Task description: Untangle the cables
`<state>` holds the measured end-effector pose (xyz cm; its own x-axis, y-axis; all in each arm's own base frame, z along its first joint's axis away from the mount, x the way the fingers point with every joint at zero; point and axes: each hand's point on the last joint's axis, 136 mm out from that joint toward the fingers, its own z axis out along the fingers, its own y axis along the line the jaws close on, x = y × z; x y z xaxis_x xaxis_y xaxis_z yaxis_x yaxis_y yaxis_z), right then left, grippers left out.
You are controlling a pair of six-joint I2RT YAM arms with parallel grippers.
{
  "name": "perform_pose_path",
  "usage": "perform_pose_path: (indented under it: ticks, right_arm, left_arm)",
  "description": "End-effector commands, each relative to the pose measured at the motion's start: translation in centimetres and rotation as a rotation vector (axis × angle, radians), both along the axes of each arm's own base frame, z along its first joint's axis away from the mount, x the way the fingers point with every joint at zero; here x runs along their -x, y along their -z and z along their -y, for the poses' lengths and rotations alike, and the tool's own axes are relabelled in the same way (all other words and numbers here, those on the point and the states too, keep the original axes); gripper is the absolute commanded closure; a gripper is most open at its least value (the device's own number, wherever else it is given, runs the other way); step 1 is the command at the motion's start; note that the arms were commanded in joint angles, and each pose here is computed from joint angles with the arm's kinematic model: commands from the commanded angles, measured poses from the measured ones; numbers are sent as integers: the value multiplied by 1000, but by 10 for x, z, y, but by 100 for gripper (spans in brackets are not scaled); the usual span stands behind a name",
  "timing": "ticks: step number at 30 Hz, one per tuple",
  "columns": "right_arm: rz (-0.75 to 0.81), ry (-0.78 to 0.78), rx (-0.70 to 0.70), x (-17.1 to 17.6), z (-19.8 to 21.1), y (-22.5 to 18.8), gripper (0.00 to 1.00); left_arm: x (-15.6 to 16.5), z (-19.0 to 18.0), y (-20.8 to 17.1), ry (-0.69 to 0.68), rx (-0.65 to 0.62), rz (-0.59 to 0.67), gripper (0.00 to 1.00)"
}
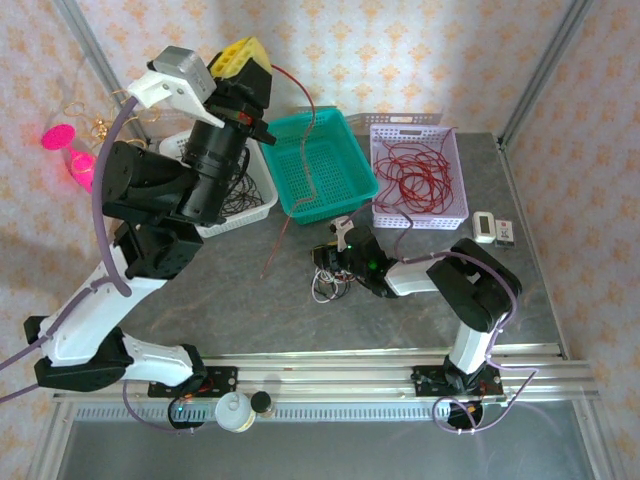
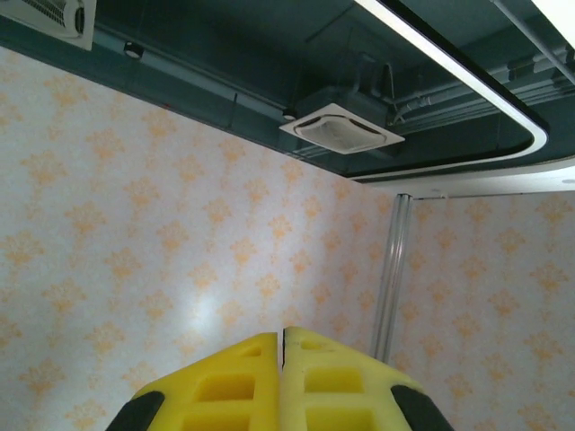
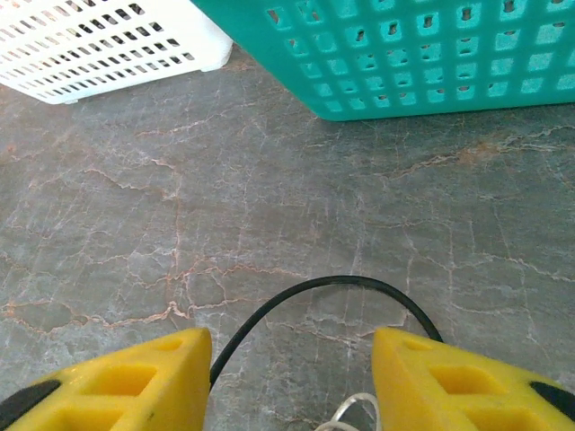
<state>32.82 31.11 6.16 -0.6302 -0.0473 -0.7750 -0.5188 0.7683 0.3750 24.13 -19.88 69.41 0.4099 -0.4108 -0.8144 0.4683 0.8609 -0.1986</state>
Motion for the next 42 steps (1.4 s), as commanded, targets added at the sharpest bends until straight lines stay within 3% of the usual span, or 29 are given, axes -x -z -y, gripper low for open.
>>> perform_pose_path:
  ticks: [1,8,12,19,22,28,34,39,42]
  right_arm:
    - [28,6,-21,1,0,-16,48]
    - [129,-6,-121,8,13,-86,43]
    - [202,-30,-90,16,26,-120,35]
    - [290,37,-63,25,72,-170,34]
    - [306,132,-137,23,89,-192,34]
    - [345,145,-214,29,96,-227,33]
    - [478,-246,-257,62,54,-271,30]
    - [532,-422,-264,65,28,-282,28]
    - [533,-419,-253,49,20,-280,29]
  left_arm:
    - [-4,4,0,-32,-28,9,100]
    - [-21,20,34,-56,-101,-67,100]
    - [-31,28,61,-75,-156,-118,100]
    - [-46,40,108,-95,-237,-219,100]
    - [-49,47,123,-71,-249,-250,100]
    - [-51,55,142,-42,-274,-290,100]
    - [-46,55,150,1,-260,-306,100]
    - [-43,60,160,45,-257,-326,100]
    - [-40,60,161,67,-254,-336,100]
